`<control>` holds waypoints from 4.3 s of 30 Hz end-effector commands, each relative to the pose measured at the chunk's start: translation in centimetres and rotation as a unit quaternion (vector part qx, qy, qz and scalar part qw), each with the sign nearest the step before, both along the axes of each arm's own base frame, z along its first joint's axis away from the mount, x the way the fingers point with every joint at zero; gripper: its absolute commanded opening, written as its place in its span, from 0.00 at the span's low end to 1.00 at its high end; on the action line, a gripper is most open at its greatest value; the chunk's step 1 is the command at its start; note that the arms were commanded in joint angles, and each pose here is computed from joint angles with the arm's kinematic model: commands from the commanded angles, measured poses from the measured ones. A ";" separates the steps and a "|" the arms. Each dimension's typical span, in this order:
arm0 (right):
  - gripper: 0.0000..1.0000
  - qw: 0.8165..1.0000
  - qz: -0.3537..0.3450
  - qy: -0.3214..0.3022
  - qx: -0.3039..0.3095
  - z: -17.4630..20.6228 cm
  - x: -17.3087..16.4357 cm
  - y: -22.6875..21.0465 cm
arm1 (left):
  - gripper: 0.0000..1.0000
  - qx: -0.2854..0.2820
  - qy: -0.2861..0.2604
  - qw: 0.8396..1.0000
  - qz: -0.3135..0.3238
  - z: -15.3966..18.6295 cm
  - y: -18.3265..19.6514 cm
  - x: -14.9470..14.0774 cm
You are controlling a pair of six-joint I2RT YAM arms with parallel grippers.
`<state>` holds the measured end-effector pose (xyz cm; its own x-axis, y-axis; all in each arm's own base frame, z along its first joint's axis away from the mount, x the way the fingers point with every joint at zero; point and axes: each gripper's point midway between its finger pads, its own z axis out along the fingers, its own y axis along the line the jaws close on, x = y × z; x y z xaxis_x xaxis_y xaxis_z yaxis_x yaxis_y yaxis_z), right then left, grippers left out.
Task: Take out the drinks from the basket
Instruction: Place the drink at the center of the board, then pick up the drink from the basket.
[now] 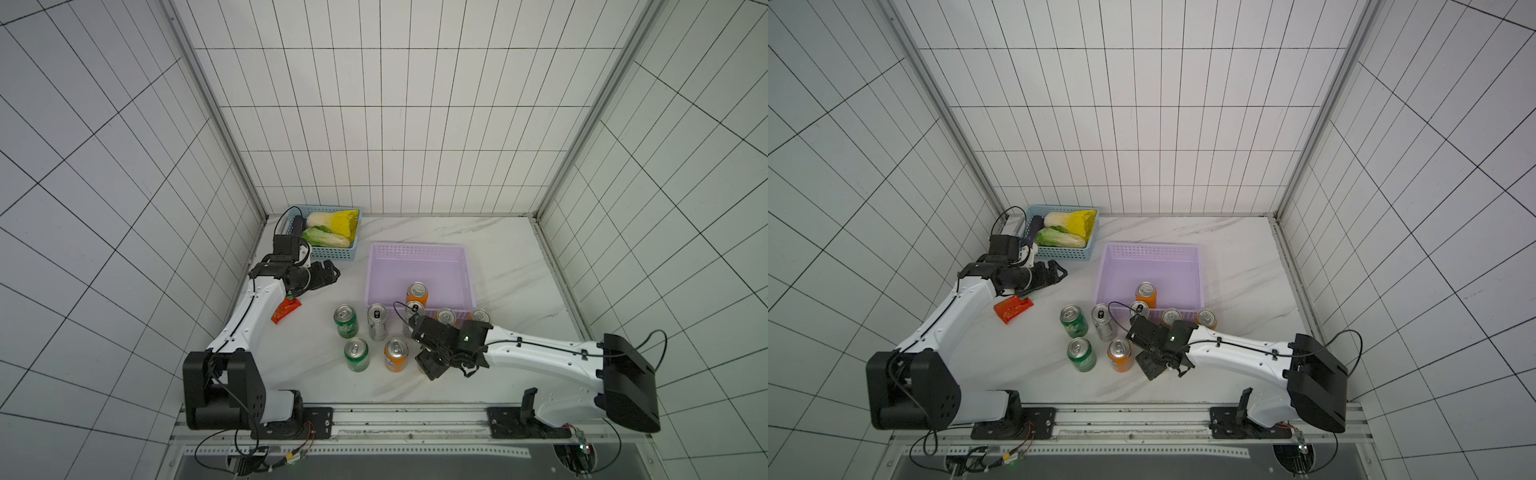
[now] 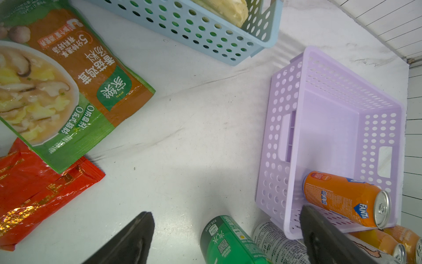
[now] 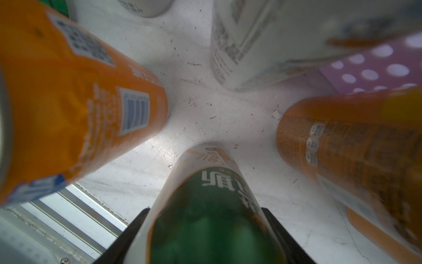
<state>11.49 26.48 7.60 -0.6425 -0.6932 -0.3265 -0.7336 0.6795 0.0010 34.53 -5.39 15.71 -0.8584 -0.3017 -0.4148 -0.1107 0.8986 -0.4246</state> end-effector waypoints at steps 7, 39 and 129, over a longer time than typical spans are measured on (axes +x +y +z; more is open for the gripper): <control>0.69 1.000 0.001 -0.019 -0.003 0.4 0.2 -0.7 | 0.98 0.006 -0.008 1.000 -0.002 0.3 0.3 0.1; 0.99 0.997 0.001 -0.017 0.072 16.9 2.6 -1.5 | 0.98 0.007 -0.011 1.000 -0.004 0.4 0.3 0.1; 0.71 0.985 -0.168 0.016 -0.023 9.4 18.7 1.9 | 0.98 0.004 -0.005 1.000 -0.005 0.1 0.2 0.1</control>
<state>30.05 28.71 13.48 -0.8656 -0.4511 -0.2172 -0.4556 0.8896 -0.0319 34.53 -5.38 15.71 -0.8592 -0.2958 -0.4174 -0.1049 0.9004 -0.4222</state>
